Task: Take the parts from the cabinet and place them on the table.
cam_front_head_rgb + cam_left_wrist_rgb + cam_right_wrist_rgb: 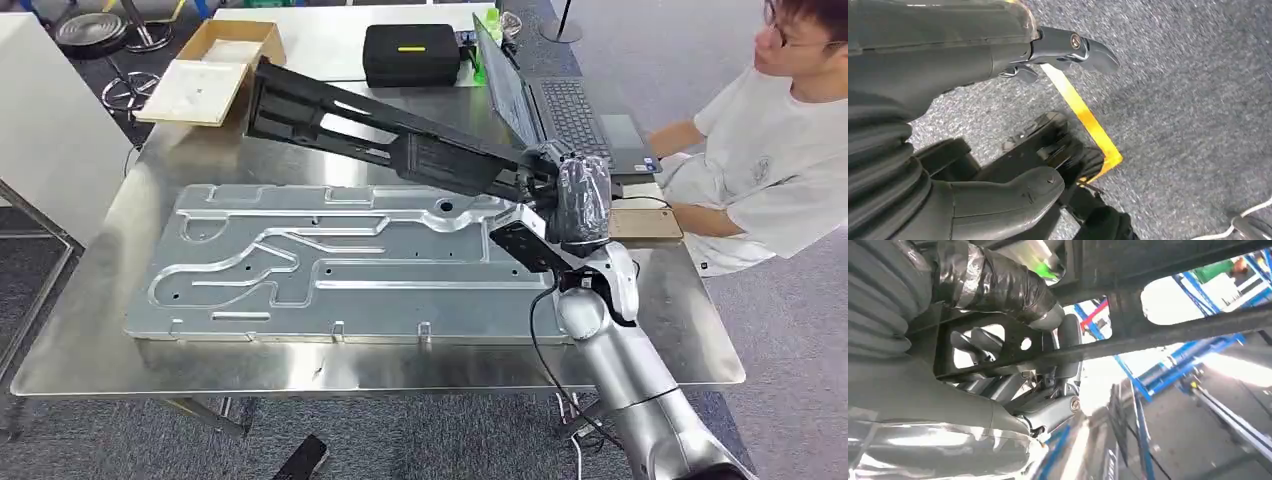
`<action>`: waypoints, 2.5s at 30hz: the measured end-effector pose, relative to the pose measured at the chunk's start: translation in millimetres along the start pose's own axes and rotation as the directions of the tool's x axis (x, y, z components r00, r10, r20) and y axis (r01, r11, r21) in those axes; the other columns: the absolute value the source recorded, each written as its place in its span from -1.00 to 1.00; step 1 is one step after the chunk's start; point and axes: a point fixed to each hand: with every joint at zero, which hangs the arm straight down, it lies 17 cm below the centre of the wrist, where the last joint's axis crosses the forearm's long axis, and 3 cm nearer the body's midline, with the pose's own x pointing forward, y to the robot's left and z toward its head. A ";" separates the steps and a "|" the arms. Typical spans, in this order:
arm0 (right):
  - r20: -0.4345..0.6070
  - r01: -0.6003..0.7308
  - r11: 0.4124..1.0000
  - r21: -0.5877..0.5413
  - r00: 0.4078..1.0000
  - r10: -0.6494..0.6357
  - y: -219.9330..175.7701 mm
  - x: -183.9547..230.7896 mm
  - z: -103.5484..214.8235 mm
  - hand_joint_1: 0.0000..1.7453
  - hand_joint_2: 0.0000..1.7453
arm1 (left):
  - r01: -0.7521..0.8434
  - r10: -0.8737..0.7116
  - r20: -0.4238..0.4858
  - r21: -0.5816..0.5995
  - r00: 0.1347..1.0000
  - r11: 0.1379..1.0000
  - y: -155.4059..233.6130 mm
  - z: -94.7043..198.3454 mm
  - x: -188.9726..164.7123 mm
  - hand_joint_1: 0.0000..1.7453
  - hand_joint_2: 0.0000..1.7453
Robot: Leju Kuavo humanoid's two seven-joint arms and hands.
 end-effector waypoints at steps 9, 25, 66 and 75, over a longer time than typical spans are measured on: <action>-0.131 0.074 0.981 0.182 0.990 -0.050 41.6 -49.7 11.6 -1.00 1.00 | 0.001 -0.001 0.012 -0.005 1.000 1.000 1.3 0.4 1.5 -1.00 1.00; -0.162 0.055 0.979 0.194 0.986 -0.023 33.6 -77.8 16.6 -1.00 1.00 | 0.020 -0.020 0.048 -0.003 0.999 1.000 2.2 -0.5 9.0 -1.00 -1.00; -0.171 0.053 0.997 0.065 0.985 -0.041 5.7 -91.5 20.8 -1.00 -1.00 | 0.019 -0.018 0.047 -0.014 0.999 1.000 -0.9 -2.1 12.8 -1.00 -1.00; 0.138 -0.133 0.988 -0.077 0.980 0.143 -21.5 3.4 30.0 -1.00 -1.00 | 0.029 -0.029 0.046 -0.008 0.998 1.000 1.2 -2.1 11.9 -1.00 -1.00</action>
